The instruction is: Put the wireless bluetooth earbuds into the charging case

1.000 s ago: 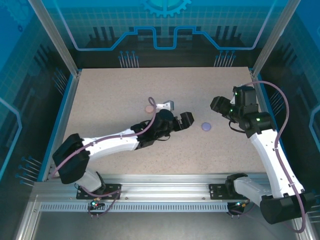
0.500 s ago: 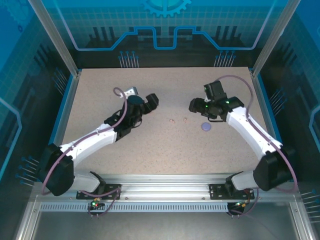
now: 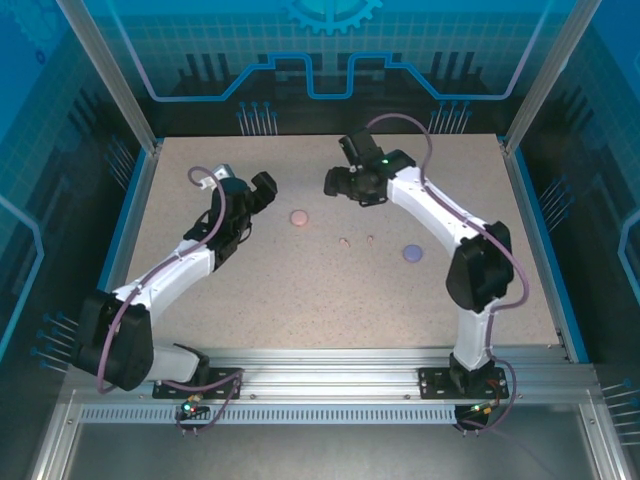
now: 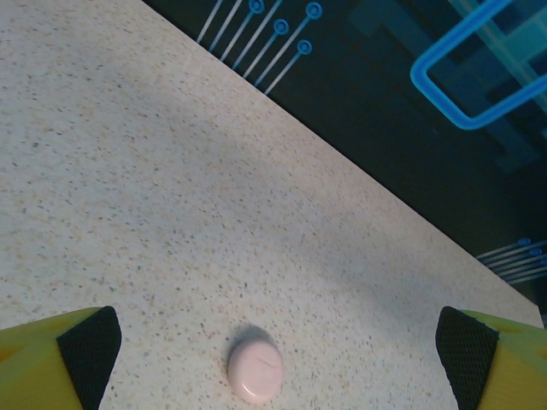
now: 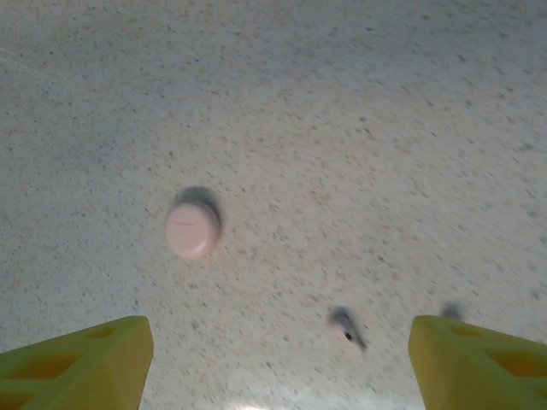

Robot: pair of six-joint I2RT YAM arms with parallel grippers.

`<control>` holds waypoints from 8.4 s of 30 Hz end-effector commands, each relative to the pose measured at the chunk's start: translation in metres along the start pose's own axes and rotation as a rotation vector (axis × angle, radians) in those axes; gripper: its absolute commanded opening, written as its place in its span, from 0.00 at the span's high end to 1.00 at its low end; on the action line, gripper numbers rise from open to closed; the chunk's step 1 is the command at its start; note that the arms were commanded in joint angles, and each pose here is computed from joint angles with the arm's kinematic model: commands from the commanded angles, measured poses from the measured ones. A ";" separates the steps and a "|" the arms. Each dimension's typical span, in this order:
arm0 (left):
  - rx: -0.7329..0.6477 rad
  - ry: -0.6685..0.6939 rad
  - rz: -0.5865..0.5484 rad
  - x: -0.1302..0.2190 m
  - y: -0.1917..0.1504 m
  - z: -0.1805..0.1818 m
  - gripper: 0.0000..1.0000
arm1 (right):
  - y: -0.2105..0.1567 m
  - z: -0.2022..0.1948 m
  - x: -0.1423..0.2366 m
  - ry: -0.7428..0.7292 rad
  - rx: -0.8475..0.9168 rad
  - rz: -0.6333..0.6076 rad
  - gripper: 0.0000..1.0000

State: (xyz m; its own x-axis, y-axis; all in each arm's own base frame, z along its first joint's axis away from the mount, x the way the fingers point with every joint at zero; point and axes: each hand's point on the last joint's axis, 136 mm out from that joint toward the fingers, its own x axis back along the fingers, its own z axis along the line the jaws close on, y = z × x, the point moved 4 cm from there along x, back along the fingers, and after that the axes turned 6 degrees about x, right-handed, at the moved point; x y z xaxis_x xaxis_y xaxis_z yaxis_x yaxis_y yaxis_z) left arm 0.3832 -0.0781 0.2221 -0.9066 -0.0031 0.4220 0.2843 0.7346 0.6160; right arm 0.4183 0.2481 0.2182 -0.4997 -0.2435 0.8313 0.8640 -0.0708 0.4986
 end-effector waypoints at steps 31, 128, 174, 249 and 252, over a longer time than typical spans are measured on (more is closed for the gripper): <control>0.259 0.044 0.038 0.000 0.026 0.057 0.01 | -0.056 0.092 -0.174 -0.081 0.068 0.131 0.19; 0.122 -0.064 0.455 0.052 -0.092 0.015 0.01 | -0.269 -0.046 -0.052 -0.341 0.071 0.442 0.41; 0.017 -0.475 0.337 0.054 -0.146 0.005 0.02 | -0.104 -0.011 -0.020 0.118 -0.464 0.175 0.60; -0.071 -0.597 0.489 0.042 -0.190 -0.031 0.98 | -0.039 0.002 0.026 0.221 -0.475 0.028 0.27; -0.125 -0.635 0.535 0.054 -0.185 -0.036 0.99 | -0.034 -0.026 0.043 0.204 -0.430 -0.019 0.26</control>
State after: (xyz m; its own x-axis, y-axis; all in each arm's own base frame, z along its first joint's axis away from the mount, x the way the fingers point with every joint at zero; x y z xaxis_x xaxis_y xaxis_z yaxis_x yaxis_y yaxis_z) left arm 0.3042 -0.2365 0.1428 -0.6987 0.6727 0.2434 0.6873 0.5368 0.4894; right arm 0.3689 0.2511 0.1978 -0.4465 -0.4633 0.7655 0.8539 -0.4763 0.2098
